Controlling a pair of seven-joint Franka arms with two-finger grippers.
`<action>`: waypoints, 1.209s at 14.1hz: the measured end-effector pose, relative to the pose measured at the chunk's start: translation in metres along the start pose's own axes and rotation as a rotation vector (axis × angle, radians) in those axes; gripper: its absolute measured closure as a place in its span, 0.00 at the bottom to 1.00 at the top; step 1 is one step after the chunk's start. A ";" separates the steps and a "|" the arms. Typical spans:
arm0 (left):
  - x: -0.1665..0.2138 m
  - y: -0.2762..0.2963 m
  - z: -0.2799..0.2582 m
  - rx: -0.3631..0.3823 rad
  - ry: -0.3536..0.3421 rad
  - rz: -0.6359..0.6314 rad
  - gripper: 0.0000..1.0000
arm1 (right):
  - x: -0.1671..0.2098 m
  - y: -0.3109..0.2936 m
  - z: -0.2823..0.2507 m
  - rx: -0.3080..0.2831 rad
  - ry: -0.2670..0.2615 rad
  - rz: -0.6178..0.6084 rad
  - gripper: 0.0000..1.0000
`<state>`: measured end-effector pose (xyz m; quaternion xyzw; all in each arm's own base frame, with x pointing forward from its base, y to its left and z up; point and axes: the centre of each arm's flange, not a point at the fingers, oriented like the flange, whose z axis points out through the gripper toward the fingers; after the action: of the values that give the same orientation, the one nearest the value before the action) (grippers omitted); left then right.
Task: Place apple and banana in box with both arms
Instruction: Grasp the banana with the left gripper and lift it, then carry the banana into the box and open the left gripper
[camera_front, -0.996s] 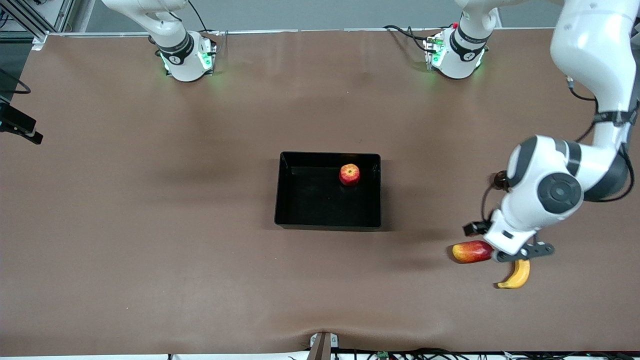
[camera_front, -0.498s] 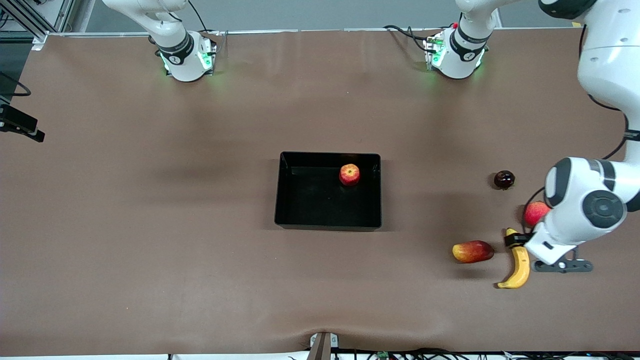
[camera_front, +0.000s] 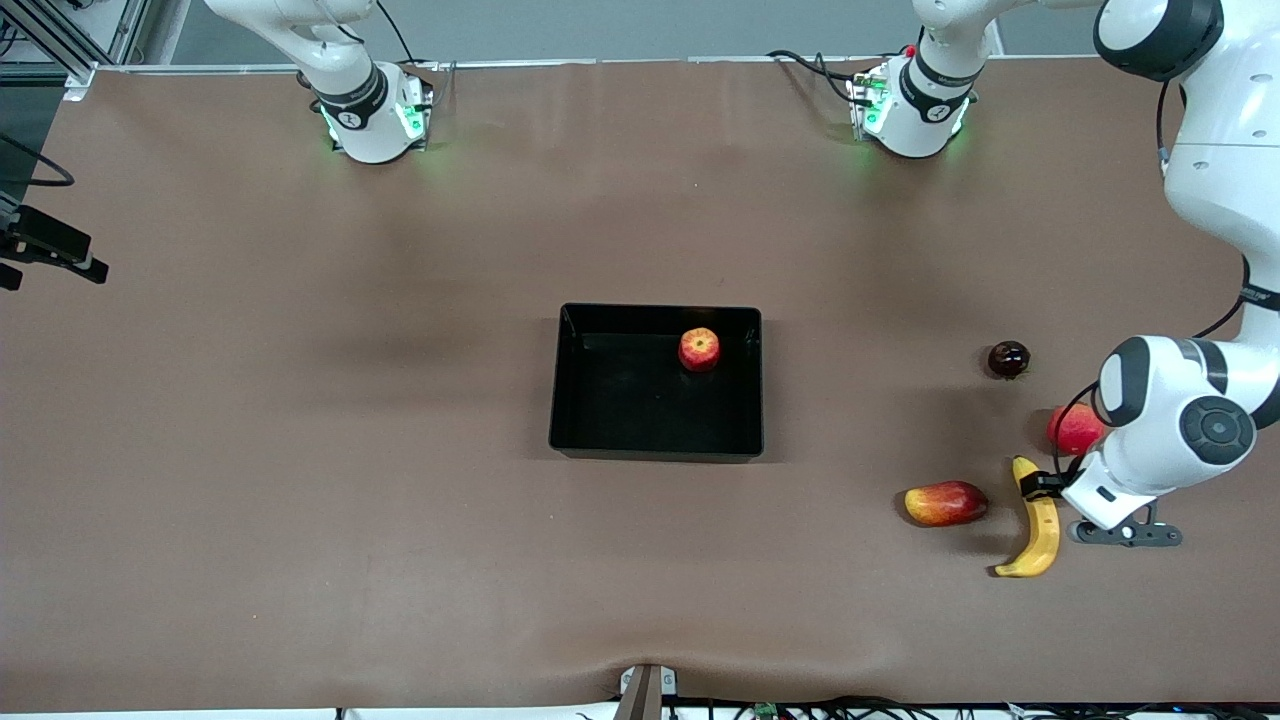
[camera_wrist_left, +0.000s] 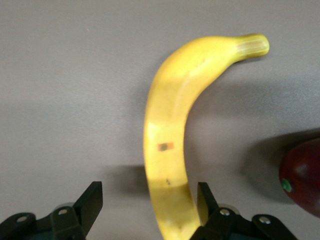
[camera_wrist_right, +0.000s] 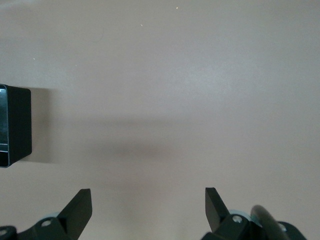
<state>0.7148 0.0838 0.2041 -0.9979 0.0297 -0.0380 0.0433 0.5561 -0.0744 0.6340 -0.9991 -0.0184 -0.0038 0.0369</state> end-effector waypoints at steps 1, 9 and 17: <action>0.000 0.001 0.003 -0.005 0.000 -0.006 0.22 | 0.000 -0.001 -0.005 -0.002 0.010 -0.002 0.00; 0.013 0.007 -0.052 -0.016 0.028 -0.021 0.63 | -0.004 0.002 -0.021 -0.036 0.012 -0.002 0.00; -0.016 0.223 -0.247 -0.063 -0.023 -0.089 0.63 | -0.005 0.003 -0.021 -0.042 0.009 0.000 0.00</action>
<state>0.6670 -0.1581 0.4280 -0.9995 -0.0137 -0.0276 0.0103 0.5514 -0.0791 0.6544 -0.9997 -0.0182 -0.0088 0.0160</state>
